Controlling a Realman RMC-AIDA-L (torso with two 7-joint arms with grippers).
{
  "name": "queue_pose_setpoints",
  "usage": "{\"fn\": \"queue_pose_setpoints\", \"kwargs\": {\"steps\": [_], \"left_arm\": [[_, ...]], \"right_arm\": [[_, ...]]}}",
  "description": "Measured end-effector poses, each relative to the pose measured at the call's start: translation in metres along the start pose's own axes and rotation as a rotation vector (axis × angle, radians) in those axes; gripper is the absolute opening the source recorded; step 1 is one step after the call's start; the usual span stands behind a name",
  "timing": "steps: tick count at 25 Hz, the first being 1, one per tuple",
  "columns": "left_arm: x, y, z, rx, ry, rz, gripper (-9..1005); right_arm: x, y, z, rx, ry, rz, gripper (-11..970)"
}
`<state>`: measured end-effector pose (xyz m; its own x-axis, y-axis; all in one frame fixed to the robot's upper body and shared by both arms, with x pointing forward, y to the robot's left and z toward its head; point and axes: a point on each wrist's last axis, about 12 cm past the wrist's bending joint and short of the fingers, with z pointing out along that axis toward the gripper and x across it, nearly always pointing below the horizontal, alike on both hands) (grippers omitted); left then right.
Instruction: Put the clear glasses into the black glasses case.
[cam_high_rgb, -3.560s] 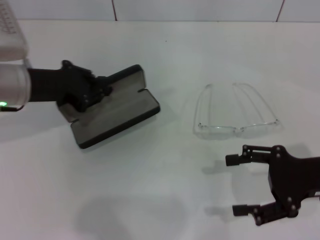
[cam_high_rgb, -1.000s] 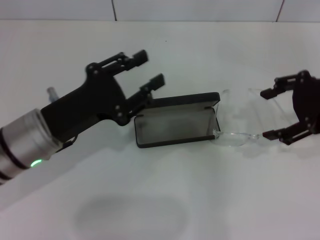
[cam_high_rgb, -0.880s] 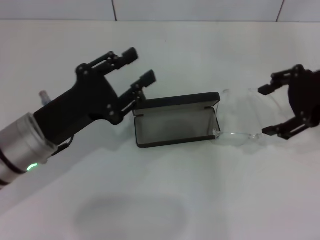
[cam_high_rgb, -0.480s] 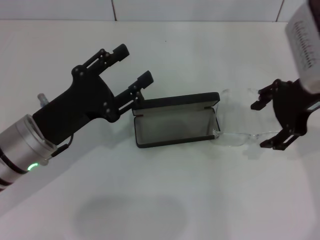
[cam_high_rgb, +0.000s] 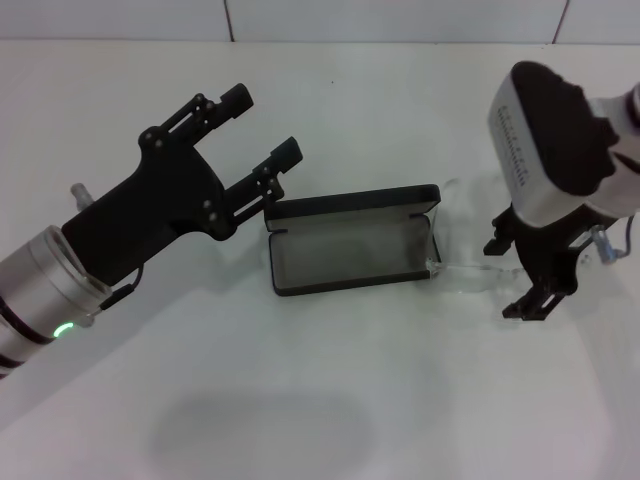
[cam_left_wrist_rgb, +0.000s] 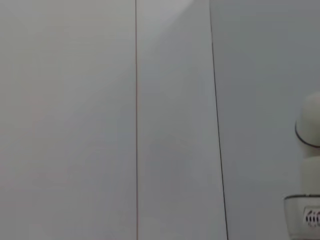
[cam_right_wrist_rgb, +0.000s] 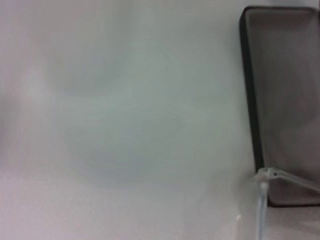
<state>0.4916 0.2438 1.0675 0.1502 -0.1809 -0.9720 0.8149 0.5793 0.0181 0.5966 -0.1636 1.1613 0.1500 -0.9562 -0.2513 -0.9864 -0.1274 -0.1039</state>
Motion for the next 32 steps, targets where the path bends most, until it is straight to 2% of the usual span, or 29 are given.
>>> {"fn": "queue_pose_setpoints", "kwargs": {"steps": [7,12,29,31,32], "left_arm": [[0.000,0.000,0.000,-0.004,0.001,0.000,728],[0.000,0.001,0.000,-0.006,0.004,0.001,728],[0.000,0.001,-0.002,-0.008,-0.001,-0.004,727],[-0.001,0.000,-0.002,-0.003,-0.007,-0.007,727],[-0.001,-0.001,-0.002,0.003,-0.013,-0.009,727]], "right_arm": [[-0.003,-0.003,0.011,-0.021,0.017,0.008,738],[-0.003,0.000,0.015,-0.033,0.033,0.002,466],[0.006,0.001,0.014,-0.021,0.031,0.067,225],[0.009,0.004,0.009,-0.021,0.025,0.078,133],[0.011,0.006,0.005,-0.022,0.015,0.083,131]]}}
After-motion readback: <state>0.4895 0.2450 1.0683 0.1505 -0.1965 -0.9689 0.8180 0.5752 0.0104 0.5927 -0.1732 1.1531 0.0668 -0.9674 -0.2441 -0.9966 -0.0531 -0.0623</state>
